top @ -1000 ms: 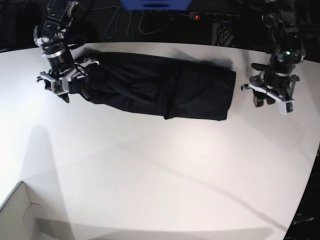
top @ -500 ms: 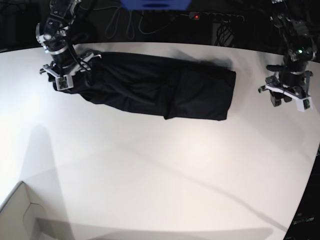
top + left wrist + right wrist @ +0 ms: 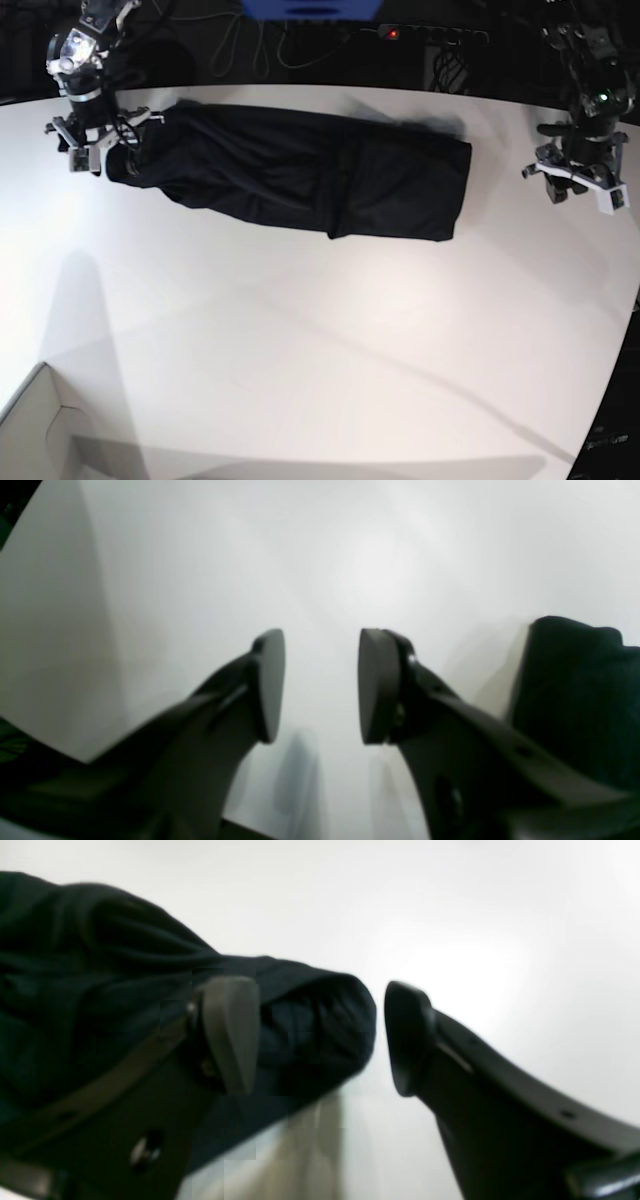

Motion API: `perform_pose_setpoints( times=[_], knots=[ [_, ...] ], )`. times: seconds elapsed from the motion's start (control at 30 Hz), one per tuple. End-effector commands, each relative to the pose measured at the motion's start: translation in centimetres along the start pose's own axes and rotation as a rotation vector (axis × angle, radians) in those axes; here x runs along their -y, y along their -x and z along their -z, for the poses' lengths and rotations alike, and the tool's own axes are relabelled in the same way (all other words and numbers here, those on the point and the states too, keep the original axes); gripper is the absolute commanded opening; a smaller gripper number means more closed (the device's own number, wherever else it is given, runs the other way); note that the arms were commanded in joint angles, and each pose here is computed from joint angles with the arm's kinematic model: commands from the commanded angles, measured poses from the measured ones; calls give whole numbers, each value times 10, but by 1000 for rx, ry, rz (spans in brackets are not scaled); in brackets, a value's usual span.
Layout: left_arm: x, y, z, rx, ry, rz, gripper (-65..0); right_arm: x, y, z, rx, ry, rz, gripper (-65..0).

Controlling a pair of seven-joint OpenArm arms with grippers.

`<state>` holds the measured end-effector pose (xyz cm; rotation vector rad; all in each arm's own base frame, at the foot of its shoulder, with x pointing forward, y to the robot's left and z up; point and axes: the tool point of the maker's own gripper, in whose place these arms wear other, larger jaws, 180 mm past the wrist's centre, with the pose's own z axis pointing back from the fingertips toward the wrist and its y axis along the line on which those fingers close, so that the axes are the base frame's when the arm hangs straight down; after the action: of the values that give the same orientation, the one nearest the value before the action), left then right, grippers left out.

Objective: Layout the t-shirt on the table in an organized manner, then fold the t-shirt properly

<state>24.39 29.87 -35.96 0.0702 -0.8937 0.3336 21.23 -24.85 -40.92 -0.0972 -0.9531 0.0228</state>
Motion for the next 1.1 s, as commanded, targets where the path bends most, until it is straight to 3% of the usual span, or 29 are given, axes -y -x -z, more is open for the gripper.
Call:
perform_pose_setpoints(
  times=[0.0,0.3,1.07],
  knots=[
    [-1,-13,-2,43,0,10,-412,3,-7,-1,34,5,3,-250],
    [-1,-13,-2,43,0,10,-412,-7,19,5,-26,-27,48,-250],
    [-2,-12,-2,41,-5,15,-412,-70,-3,18,19,-183,15,-255]
  ],
)
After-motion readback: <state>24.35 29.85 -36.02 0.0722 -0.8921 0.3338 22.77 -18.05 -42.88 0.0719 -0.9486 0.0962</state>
